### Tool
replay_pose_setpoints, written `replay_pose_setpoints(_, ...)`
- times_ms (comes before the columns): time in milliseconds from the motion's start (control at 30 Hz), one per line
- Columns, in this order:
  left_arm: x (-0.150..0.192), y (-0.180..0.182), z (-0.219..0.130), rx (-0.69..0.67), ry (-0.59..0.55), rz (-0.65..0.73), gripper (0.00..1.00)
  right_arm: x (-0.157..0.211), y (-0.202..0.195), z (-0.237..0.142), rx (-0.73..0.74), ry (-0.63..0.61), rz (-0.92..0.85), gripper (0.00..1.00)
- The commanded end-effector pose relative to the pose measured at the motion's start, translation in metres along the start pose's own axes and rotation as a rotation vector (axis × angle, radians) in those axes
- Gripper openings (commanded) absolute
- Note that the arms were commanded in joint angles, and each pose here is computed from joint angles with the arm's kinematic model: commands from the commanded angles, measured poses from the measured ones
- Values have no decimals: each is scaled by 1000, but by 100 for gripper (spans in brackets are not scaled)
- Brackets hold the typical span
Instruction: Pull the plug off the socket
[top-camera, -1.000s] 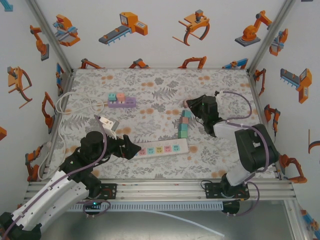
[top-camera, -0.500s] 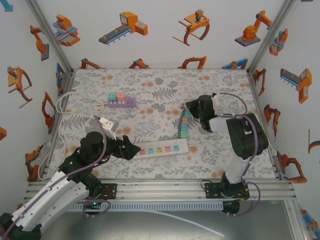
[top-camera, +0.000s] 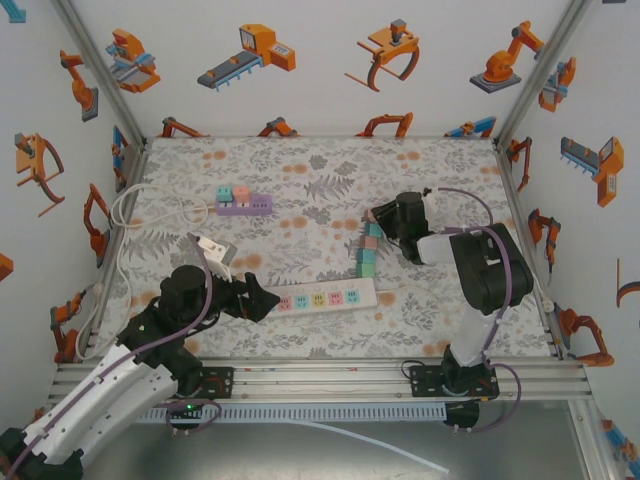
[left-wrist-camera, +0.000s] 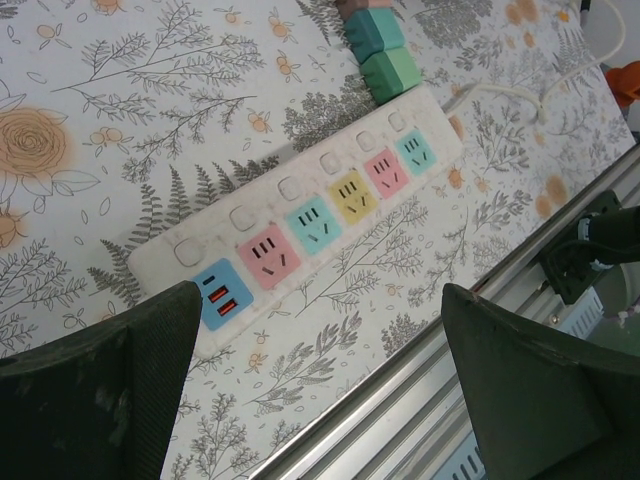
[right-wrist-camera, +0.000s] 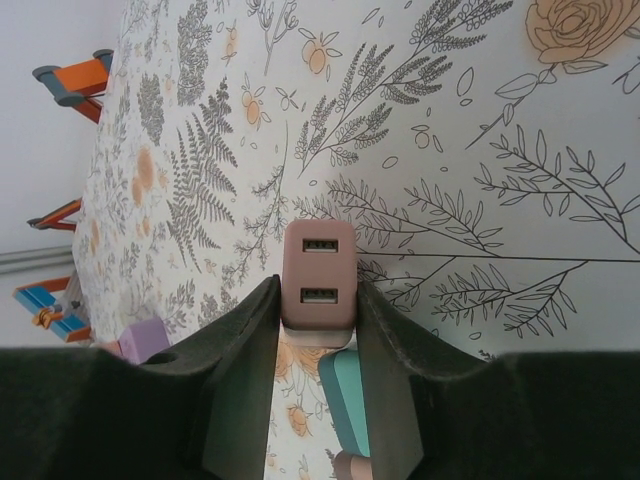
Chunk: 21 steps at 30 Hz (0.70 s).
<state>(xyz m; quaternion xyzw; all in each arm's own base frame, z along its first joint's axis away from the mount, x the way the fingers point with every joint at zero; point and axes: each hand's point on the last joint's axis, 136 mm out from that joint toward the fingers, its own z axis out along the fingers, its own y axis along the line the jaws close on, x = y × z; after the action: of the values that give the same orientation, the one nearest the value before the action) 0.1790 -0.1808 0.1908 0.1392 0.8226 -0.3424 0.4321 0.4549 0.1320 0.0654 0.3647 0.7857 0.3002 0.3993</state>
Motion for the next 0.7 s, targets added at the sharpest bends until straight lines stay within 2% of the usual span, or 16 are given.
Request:
replay_pose_setpoints(0,-1,3,-1,-15,-11,15,97,-7,-4,-7,17,-23,-17,40)
replay_pose_setpoints(200,-8,6,-3,-58,-8,6,97,-9,-13,-20,53,-22,-53,48)
replay_pose_setpoints(300,-18,18,-5,-145,-19,-17,97,-12,-17,-29,74,-28,-65,49)
replay_pose_setpoints(500,-63,41,1,-292,-21,-7,97,-28,-3,-56,69,-62,-127,49)
replay_pose_setpoints(667,-114,94,24,-410,-22,-88,97,-40,25,-89,15,-77,-209,49)
